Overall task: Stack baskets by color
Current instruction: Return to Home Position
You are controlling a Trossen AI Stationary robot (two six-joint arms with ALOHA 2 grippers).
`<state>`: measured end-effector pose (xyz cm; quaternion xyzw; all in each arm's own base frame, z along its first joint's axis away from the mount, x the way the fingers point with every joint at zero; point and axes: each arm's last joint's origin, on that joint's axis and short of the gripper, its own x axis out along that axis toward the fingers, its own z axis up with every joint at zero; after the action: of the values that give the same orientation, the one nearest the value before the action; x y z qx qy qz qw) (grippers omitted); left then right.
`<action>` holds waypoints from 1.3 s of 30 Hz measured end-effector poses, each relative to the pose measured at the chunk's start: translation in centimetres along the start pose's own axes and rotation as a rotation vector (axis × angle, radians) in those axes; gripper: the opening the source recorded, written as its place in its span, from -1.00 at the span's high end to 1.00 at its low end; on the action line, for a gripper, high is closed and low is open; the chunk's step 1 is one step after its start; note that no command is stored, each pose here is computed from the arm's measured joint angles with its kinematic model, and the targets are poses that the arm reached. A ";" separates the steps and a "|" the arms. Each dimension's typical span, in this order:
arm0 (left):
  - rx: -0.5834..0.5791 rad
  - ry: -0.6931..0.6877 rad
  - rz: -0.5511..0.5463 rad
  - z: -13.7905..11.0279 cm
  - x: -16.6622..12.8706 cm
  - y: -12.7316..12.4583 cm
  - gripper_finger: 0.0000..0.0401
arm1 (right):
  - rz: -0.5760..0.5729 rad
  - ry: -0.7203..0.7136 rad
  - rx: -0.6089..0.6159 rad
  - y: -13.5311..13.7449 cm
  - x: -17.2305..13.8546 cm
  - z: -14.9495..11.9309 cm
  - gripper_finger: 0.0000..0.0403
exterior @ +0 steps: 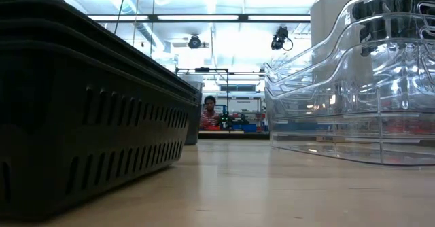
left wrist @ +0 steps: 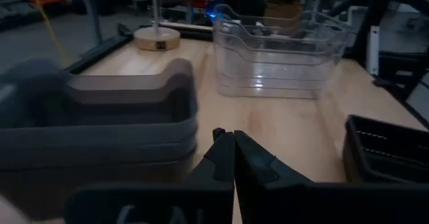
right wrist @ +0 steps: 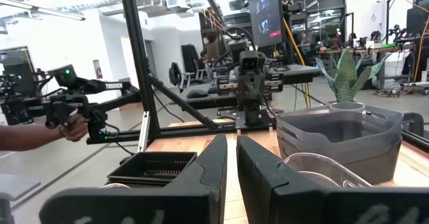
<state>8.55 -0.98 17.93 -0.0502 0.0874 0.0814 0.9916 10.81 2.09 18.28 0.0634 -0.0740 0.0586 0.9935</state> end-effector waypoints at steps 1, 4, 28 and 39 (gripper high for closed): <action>0.002 -0.004 0.009 -0.1 -0.2 0.1 1.00 | 0.000 0.000 0.000 0.0 0.0 0.0 0.80; 0.015 0.020 0.036 -0.3 -0.2 0.2 1.00 | 0.000 0.000 0.000 0.0 0.0 0.0 0.80; 0.184 -0.088 -0.152 -0.6 0.5 -0.9 0.99 | 0.000 -0.001 0.000 0.0 0.0 0.0 0.80; 0.210 -0.088 -0.170 -0.7 0.5 -1.0 0.98 | 0.000 -0.001 0.000 0.0 0.0 0.0 0.80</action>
<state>9.08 -1.97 17.24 0.0501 0.0472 -0.0105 0.9976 10.80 2.09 18.29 0.0634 -0.0743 0.0586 0.9935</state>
